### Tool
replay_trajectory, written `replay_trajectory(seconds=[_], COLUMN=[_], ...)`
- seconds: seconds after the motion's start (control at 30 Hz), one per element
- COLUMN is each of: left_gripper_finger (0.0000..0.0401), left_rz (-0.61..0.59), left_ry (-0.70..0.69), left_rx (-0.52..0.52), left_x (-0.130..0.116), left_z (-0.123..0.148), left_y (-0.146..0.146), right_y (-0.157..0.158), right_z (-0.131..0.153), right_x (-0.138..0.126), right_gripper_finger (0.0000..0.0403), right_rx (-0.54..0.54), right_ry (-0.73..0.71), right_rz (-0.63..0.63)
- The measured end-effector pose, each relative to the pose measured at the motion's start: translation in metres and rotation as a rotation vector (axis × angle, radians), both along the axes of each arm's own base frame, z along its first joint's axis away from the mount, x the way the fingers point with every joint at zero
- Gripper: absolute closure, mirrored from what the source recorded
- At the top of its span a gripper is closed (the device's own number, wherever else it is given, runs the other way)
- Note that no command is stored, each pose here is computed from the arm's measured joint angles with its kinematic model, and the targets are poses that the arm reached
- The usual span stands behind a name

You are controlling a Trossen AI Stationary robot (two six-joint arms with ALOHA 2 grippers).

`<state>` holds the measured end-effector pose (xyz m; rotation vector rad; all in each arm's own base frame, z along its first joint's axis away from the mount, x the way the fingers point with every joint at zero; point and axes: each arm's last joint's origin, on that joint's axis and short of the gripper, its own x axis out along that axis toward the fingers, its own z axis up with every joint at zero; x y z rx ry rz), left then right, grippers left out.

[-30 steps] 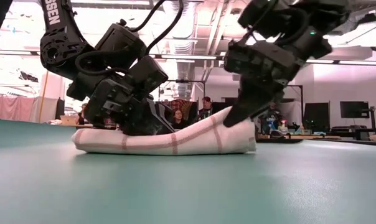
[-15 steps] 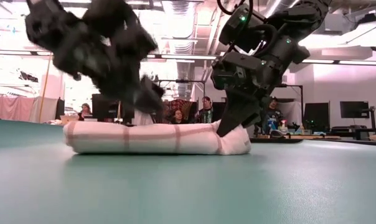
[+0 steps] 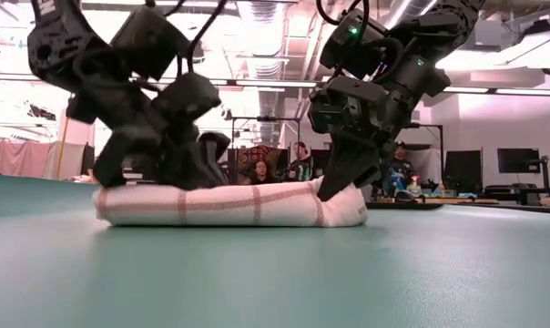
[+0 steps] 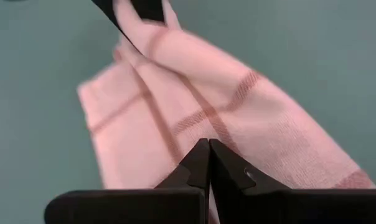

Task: Roll towel into tight, uniform cylinder
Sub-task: Roll the white towel

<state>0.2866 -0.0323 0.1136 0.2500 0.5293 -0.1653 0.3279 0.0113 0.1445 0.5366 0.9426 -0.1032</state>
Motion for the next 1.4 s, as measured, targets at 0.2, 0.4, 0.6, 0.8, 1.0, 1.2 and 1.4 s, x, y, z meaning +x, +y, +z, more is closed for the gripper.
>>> replay_trajectory(seconds=[0.2, 0.4, 0.6, 0.8, 1.0, 1.2, 1.4], left_gripper_finger=[0.0401, 0.0401, 0.0401, 0.0401, 0.0401, 0.0401, 0.0401], left_rz=[0.028, 0.038, 0.005, -0.020, -0.038, -0.062, -0.097], left_ry=[0.059, 0.115, 0.167, 0.173, 0.175, 0.177, 0.189], left_rx=[0.006, -0.123, -0.232, -0.251, -0.257, -0.261, -0.278], left_x=[0.003, 0.002, 0.000, 0.000, 0.000, -0.001, -0.002], left_z=[-0.023, -0.025, -0.028, -0.028, -0.028, -0.028, -0.029], left_y=[0.003, 0.010, 0.013, 0.012, 0.011, 0.010, 0.009], right_y=[-0.001, -0.007, -0.027, -0.044, -0.054, -0.057, -0.059], right_z=[0.004, 0.017, 0.023, 0.023, 0.021, 0.002, -0.004], right_x=[-0.001, -0.004, -0.005, -0.005, -0.003, 0.009, 0.021], right_gripper_finger=[0.0345, 0.0345, 0.0345, 0.0345, 0.0345, 0.0345, 0.0345], right_rx=[0.040, 0.058, 0.059, 0.060, 0.044, 0.049, 0.052], right_ry=[-0.014, -0.052, -0.081, -0.092, -0.112, -0.130, -0.136], right_rz=[0.025, 0.022, -0.038, -0.086, -0.091, -0.091, -0.081])
